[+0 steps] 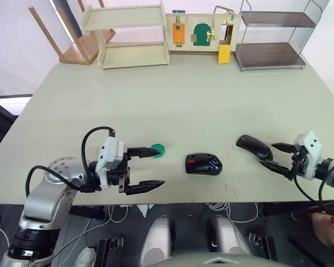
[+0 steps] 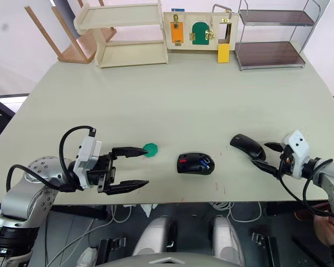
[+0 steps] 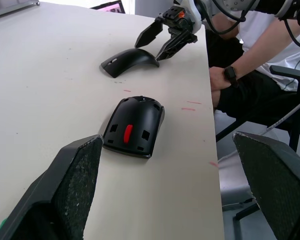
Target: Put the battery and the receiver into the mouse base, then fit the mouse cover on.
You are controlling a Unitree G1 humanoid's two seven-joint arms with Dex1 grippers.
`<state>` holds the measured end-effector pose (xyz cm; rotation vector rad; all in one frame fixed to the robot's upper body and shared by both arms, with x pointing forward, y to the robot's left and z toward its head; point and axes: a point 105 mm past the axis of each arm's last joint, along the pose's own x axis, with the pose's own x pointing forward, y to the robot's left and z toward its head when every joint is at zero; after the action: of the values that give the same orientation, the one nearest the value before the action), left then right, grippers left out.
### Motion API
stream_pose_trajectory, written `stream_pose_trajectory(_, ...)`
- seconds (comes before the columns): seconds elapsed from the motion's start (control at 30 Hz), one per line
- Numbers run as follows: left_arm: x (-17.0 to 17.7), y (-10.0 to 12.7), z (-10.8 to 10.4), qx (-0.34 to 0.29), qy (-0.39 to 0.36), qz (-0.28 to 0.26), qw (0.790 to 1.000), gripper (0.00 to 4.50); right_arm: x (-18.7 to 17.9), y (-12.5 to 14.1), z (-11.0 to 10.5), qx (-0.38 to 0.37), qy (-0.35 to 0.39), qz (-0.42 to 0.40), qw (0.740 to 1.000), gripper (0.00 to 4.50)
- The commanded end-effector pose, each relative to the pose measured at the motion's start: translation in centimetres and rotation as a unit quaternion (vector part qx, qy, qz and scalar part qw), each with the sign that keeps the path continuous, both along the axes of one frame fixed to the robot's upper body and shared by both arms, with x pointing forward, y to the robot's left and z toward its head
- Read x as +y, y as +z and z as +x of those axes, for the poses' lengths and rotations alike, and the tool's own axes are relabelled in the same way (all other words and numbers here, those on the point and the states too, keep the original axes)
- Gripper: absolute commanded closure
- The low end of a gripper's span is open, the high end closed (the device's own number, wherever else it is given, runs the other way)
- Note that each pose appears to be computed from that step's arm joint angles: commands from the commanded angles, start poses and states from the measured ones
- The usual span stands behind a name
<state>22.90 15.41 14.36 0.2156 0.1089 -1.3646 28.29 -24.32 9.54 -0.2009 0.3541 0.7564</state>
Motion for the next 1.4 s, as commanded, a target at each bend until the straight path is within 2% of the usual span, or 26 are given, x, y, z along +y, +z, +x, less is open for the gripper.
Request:
stream_pose_trajectory(0.03,0.08,1.07,-0.07,-0.022,-0.006,-0.009,1.000,0.08,0.80,0.84,0.09,-0.013,0.013,0.003,1.000,0.00)
stream_pose_trajectory(0.3,0.02,1.30,-0.11,-0.022,-0.011,-0.016,1.000,0.08,0.77,0.64,-0.03,-0.007,0.008,0.000,1.000,0.00)
stream_pose_trajectory(0.37,0.04,1.31,-0.03,-0.022,-0.011,-0.016,1.000,0.00,0.74,0.66,-0.01,-0.008,0.006,-0.001,1.000,0.51)
stream_pose_trajectory(0.4,0.05,1.31,0.00,-0.023,-0.011,-0.016,1.000,0.00,0.72,0.66,-0.01,-0.008,0.005,-0.001,1.000,0.91)
stream_pose_trajectory(0.43,0.05,1.31,0.02,-0.023,-0.011,-0.016,1.000,0.00,0.69,0.66,0.00,-0.009,0.004,-0.002,1.000,1.07)
stream_pose_trajectory(0.47,0.05,1.30,0.03,-0.022,-0.011,-0.016,1.000,0.00,0.65,0.66,0.01,-0.009,0.003,-0.003,1.000,1.76)
stream_pose_trajectory(0.5,0.06,1.30,0.04,-0.022,-0.012,-0.015,1.000,0.00,0.59,0.66,0.03,-0.010,0.001,-0.005,1.000,1.94)
stream_pose_trajectory(1.4,-0.32,1.37,0.59,-0.023,-0.016,-0.014,1.000,0.00,0.49,0.14,-0.05,-0.022,-0.011,-0.019,1.000,1.94)
